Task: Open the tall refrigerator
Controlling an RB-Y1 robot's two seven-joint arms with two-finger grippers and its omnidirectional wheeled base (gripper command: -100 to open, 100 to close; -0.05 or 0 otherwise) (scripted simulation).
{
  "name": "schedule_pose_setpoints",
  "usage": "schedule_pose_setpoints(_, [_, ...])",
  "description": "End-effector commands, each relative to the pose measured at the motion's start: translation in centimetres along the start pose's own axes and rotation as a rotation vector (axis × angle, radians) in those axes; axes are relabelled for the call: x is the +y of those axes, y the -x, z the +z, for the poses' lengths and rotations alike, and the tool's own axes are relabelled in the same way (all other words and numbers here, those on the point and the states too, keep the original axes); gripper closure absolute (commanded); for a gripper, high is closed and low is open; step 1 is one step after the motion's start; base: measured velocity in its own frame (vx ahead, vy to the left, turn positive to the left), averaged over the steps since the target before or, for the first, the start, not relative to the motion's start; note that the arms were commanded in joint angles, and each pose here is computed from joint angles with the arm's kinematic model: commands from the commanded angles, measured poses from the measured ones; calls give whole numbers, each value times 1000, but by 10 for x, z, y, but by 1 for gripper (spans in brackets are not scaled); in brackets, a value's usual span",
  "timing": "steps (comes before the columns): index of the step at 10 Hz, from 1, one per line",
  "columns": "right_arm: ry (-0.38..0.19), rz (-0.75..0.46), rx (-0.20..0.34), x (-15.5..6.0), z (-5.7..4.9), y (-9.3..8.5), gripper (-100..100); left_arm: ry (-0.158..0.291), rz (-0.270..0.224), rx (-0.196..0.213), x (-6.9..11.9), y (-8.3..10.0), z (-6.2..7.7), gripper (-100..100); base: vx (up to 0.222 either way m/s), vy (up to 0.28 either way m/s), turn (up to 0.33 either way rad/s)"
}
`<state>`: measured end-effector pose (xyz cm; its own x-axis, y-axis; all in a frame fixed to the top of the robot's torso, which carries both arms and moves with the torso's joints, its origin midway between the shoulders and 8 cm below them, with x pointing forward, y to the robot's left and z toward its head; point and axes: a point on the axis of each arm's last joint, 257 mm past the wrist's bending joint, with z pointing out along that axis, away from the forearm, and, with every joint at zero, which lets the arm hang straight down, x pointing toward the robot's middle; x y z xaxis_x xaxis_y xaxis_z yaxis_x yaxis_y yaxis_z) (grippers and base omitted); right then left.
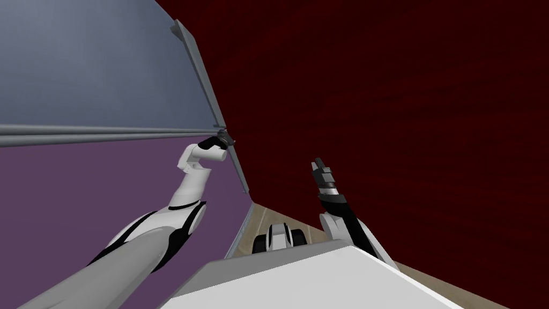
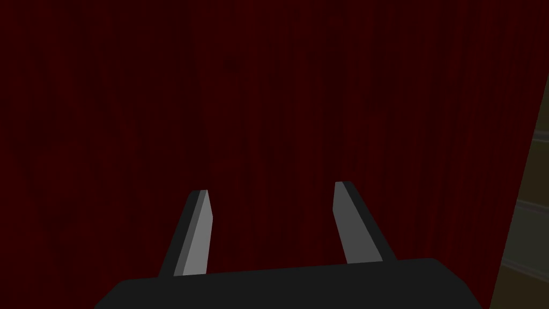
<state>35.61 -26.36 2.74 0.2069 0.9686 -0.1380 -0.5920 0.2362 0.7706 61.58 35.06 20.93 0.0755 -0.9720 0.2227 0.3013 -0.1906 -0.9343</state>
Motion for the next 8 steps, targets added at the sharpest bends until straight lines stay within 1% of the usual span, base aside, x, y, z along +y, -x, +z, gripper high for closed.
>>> schedule_pose_setpoints(1, [0,0,0,0,0,0,0,11,-38,-80,-21,25,13,-100,-10,-57,-76])
schedule_pose_setpoints(2, [0,0,0,0,0,0,0,9,-59,-120,-33,39,17,-100,-14,-76,-112])
schedule_pose_setpoints(3, [0,0,0,0,0,0,0,16,-64,-130,-33,42,20,-100,-10,-56,-32])
schedule_pose_setpoints(4, [0,0,0,0,0,0,0,14,-89,-174,-46,56,23,-100,-29,-60,-69])
schedule_pose_setpoints(5, [0,0,0,0,0,0,0,18,-91,-178,-45,58,25,-100,-22,-46,-41])
schedule_pose_setpoints(6, [0,0,0,0,0,0,0,19,-120,-226,-57,74,28,-100,-18,-56,-86])
schedule_pose_setpoints(7, [0,0,0,0,0,0,0,19,-121,-226,-57,74,28,-100,-15,-48,-26])
schedule_pose_setpoints(8, [0,0,0,0,0,0,0,22,-151,-274,-68,91,30,-100,-13,-54,-54])
